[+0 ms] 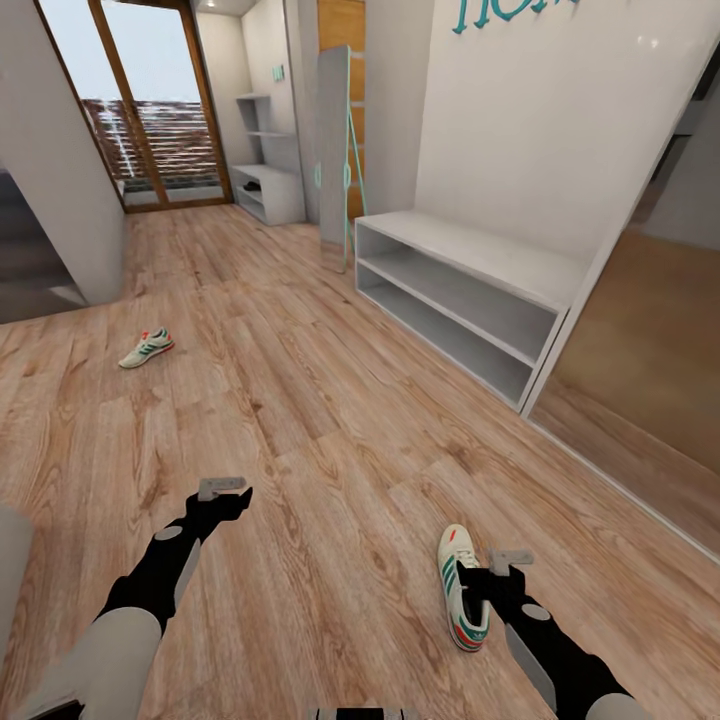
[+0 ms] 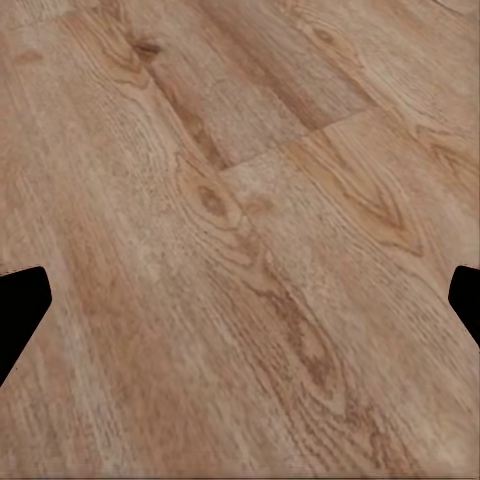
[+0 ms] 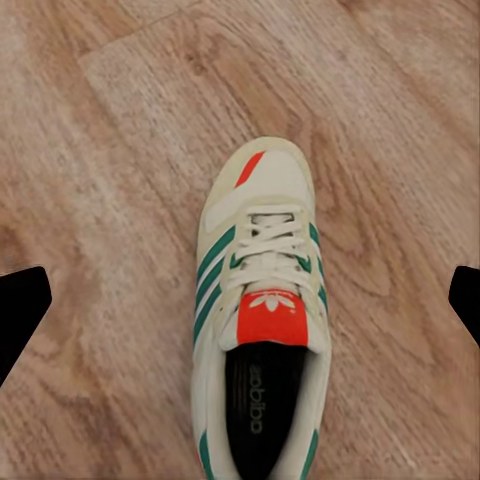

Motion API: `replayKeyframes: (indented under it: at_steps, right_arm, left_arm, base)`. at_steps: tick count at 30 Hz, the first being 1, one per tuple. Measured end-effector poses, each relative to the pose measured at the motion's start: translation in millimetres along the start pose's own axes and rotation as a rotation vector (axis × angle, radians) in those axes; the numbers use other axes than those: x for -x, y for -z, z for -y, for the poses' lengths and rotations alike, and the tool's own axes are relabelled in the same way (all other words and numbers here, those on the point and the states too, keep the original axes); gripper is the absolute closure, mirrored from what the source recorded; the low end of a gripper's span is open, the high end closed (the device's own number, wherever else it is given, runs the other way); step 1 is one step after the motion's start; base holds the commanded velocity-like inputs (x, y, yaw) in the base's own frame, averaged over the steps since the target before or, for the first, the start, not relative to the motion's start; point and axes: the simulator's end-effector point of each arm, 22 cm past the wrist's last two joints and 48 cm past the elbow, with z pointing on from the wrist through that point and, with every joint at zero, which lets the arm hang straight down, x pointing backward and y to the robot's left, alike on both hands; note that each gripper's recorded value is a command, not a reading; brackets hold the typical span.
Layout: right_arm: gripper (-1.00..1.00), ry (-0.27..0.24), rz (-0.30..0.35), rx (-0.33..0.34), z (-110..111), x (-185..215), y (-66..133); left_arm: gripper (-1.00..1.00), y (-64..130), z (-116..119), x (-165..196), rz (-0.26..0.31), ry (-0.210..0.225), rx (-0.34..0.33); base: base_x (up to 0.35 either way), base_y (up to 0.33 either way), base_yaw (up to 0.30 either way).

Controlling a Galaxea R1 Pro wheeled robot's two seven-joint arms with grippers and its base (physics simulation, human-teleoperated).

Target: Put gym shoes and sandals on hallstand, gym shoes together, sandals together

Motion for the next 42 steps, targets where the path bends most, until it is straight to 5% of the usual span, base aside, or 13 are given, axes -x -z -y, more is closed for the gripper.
replayKeyframes:
  at_steps: [42]
  right_arm:
    - [-1.00, 0.002, -0.146, -0.003, 1.7, -107.9, -37.9]
  left_arm:
    - [-1.00, -37.1, 4.9, -127.3, -0.159, 0.006, -0.005]
  base:
    - [0.000, 0.000, 0.000]
